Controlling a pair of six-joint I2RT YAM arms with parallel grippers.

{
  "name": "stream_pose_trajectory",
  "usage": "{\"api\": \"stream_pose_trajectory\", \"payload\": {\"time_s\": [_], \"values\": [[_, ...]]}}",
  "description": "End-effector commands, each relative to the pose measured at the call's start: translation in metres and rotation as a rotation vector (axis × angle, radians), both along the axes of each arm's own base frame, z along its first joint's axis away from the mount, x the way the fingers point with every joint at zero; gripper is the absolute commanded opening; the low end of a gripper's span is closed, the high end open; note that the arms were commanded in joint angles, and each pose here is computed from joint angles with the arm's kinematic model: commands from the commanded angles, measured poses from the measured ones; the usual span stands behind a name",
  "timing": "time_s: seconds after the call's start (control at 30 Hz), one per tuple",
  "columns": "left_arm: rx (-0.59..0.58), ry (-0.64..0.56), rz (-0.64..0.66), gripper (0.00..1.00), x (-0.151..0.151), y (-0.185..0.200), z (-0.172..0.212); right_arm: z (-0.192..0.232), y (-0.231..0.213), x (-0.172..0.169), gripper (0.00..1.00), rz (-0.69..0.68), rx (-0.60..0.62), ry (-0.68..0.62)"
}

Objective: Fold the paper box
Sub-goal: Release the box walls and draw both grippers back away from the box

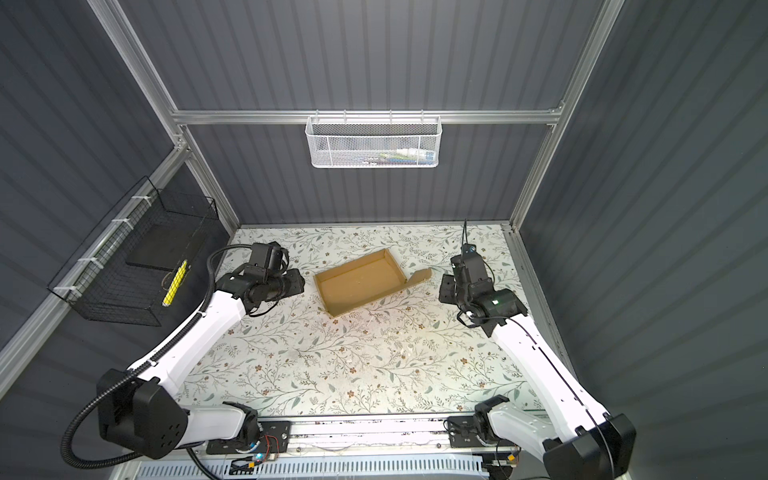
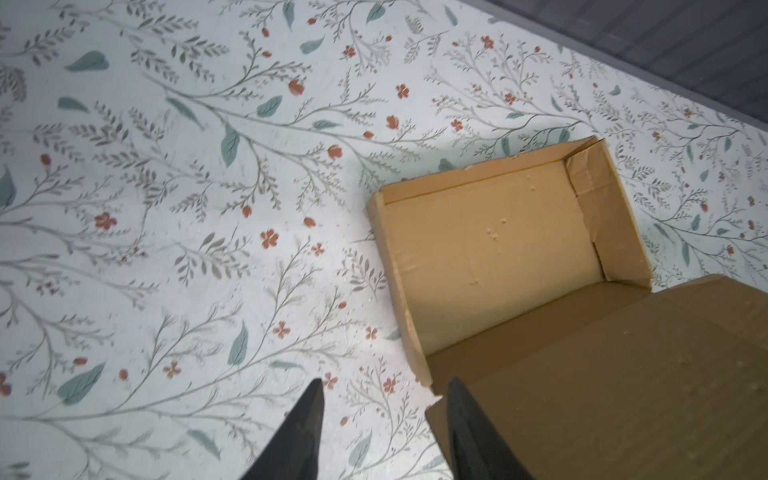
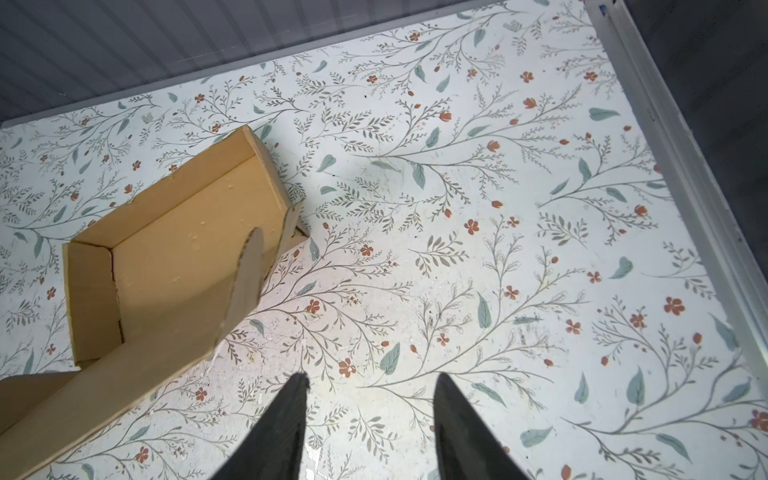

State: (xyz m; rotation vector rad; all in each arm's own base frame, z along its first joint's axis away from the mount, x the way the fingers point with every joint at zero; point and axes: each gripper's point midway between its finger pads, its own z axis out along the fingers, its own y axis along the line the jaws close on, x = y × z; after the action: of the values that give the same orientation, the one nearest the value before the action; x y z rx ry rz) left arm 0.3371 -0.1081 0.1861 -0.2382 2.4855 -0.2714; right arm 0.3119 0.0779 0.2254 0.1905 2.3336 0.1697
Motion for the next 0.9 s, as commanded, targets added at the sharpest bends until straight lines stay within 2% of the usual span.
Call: {"api": "stream_pose_trajectory", "payload": {"time_s": [0.0,0.17,0.33,0.6,0.8,0.87], "values": [[0.023,0.093,0.106,0.49,-0.044,0.014,-0.017,0.001,-0.004,0.012,0.51,-0.018,0.063,-0.018],[0.02,0.104,0.174,0.49,-0.089,0.017,-0.025,-0.002,-0.019,0.032,0.51,-0.044,0.094,-0.002],[-0.08,0.162,0.198,0.48,-0.113,0.011,-0.049,-0.006,-0.027,0.055,0.51,-0.043,0.118,0.015],[-0.189,0.199,0.161,0.48,-0.129,-0.027,-0.072,-0.02,-0.015,0.099,0.5,0.024,0.153,0.036],[-0.266,0.105,0.122,0.49,-0.13,-0.057,-0.063,-0.019,0.007,0.126,0.49,0.146,0.199,0.025],[-0.259,0.084,0.102,0.49,-0.128,-0.068,-0.062,-0.021,0.015,0.132,0.49,0.186,0.216,0.031]]}}
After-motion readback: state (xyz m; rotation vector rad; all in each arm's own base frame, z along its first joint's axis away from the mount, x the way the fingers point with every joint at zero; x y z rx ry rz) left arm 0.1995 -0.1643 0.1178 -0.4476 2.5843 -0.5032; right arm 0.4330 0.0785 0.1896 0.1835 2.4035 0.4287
